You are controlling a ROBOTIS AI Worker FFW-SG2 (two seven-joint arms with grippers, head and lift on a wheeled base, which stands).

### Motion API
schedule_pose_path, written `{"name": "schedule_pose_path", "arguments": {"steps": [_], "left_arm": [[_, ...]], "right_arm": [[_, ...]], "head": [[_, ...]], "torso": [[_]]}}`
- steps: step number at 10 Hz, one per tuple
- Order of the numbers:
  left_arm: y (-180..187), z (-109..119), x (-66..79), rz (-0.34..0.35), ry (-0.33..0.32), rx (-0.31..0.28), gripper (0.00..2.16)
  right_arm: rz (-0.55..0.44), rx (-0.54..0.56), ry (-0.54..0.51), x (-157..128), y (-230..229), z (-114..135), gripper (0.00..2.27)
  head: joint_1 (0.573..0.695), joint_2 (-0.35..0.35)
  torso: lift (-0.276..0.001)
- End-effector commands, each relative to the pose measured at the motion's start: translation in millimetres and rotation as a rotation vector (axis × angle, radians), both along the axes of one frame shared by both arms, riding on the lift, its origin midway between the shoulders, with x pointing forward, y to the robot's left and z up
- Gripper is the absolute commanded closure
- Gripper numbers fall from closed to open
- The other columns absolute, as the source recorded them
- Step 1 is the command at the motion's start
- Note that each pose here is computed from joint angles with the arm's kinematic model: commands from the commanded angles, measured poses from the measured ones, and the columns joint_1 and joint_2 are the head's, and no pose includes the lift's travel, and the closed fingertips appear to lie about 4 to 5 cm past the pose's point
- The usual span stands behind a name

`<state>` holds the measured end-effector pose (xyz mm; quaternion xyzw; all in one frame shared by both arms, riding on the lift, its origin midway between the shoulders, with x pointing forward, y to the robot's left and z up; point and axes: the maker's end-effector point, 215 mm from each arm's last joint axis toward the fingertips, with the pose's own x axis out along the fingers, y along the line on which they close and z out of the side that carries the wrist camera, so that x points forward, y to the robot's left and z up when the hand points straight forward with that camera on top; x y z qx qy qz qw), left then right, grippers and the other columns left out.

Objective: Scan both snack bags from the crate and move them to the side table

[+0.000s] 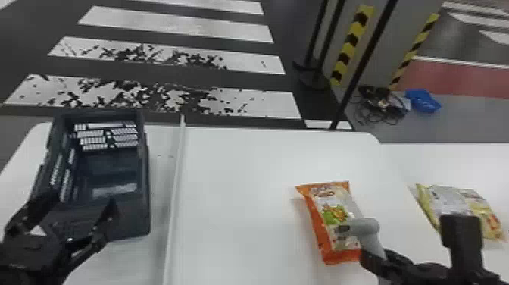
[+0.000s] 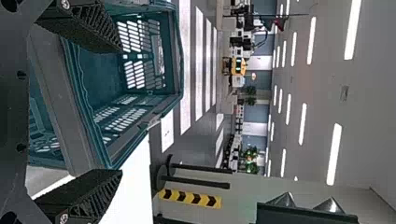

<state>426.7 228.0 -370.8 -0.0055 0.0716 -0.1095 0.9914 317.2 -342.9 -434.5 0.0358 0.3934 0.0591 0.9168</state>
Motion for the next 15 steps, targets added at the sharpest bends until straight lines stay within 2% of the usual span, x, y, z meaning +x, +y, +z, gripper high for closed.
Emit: {"name": "schedule_pose_path", "arguments": {"steps": [1, 8, 11, 13, 15], "left_arm": [[-0.5, -0.8, -0.2, 0.000, 0.002, -0.002, 0.08], [-0.3, -3.6, -0.3, 0.001, 0.006, -0.002, 0.08], [-2.6, 1.2, -1.5, -0.001, -0.002, -0.006, 0.08], [-2.8, 2.9, -1.7, -0.002, -0.006, -0.004, 0.08], [-4.3, 2.9, -4.5, -0.002, -0.004, -0.002, 0.08]], "right_arm": [[0.015, 0.000, 0.009, -1.2, 8.7, -2.7, 2.24], [0.025, -0.020, 0.003, 5.3, 9.0, -6.3, 2.24], [0.012, -0.043, -0.052, 21.2, -2.7, 10.4, 2.24], [-0.002, -0.079, -0.140, 46.4, -24.5, 22.2, 2.24], [-0.028, -0.127, -0.225, 91.2, -75.7, 21.5, 2.24]], "head": [[0.695, -0.178], [0.695, -0.161], [0.695, -0.166], [0.695, -0.182], [0.695, -0.206]], "torso": [[-0.099], [-0.099], [-0.099], [-0.099], [-0.099]]}}
